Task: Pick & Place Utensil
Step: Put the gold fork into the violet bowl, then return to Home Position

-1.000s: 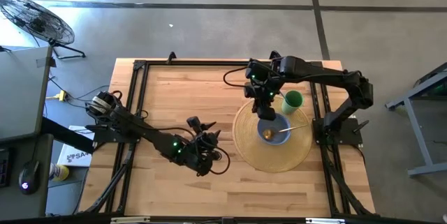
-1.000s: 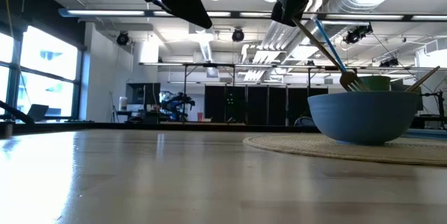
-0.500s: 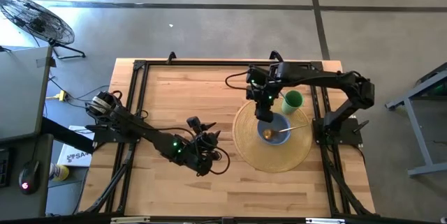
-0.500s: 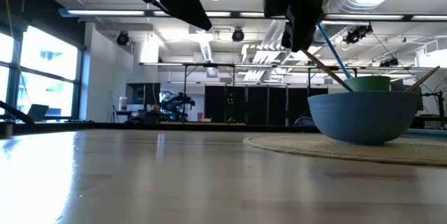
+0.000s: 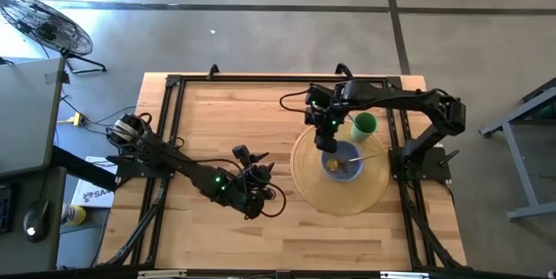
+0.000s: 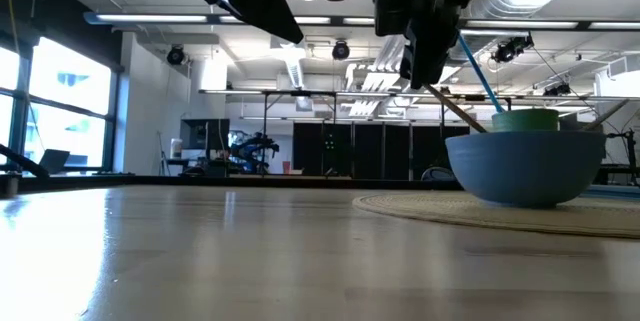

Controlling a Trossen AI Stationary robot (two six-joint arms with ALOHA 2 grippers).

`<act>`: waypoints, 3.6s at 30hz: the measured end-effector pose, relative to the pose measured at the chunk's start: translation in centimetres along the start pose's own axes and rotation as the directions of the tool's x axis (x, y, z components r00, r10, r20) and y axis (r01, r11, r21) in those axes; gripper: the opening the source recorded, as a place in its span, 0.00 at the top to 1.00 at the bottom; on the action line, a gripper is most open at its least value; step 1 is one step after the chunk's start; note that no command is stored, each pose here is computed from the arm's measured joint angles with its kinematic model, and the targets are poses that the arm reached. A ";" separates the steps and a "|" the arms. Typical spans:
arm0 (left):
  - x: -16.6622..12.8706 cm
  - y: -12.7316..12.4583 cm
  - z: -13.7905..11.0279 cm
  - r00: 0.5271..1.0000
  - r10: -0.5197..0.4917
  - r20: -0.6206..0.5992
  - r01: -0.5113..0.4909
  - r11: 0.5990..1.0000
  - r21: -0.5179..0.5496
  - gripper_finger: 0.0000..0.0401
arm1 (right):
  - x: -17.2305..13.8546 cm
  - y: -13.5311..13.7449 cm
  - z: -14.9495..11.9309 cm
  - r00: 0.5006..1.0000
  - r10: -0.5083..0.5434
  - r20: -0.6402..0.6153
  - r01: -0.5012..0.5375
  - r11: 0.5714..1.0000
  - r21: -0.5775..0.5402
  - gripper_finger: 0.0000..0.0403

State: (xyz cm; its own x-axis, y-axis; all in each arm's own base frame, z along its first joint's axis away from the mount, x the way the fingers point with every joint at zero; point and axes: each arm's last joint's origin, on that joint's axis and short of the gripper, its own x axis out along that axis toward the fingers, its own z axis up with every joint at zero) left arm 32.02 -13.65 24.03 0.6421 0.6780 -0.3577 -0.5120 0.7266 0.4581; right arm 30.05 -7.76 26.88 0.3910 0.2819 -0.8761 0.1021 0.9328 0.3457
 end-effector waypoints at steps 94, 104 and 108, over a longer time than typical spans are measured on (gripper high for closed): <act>0.4 -0.6 0.6 0.979 -0.203 -0.027 0.202 0.979 -0.036 0.58 | -3.4 7.2 -9.4 0.887 0.050 0.458 0.096 0.953 -0.288 0.99; 3.6 -0.6 1.2 0.880 -0.453 0.142 0.465 0.883 -0.065 0.58 | -4.5 7.2 -15.9 0.638 0.190 0.746 0.188 0.901 -0.390 1.00; 4.6 -0.2 0.5 0.882 -0.452 0.136 0.461 0.887 -0.040 0.58 | -3.2 6.4 -17.6 0.569 0.222 0.792 0.167 0.912 -0.376 0.99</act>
State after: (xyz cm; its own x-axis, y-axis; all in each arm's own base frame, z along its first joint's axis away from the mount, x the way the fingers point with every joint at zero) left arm 35.42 -10.75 22.70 0.8751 0.2540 -0.4120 -0.1807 0.9611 0.2088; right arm 13.36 1.21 26.01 0.9693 0.1897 -0.1563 -0.1853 0.9818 0.0425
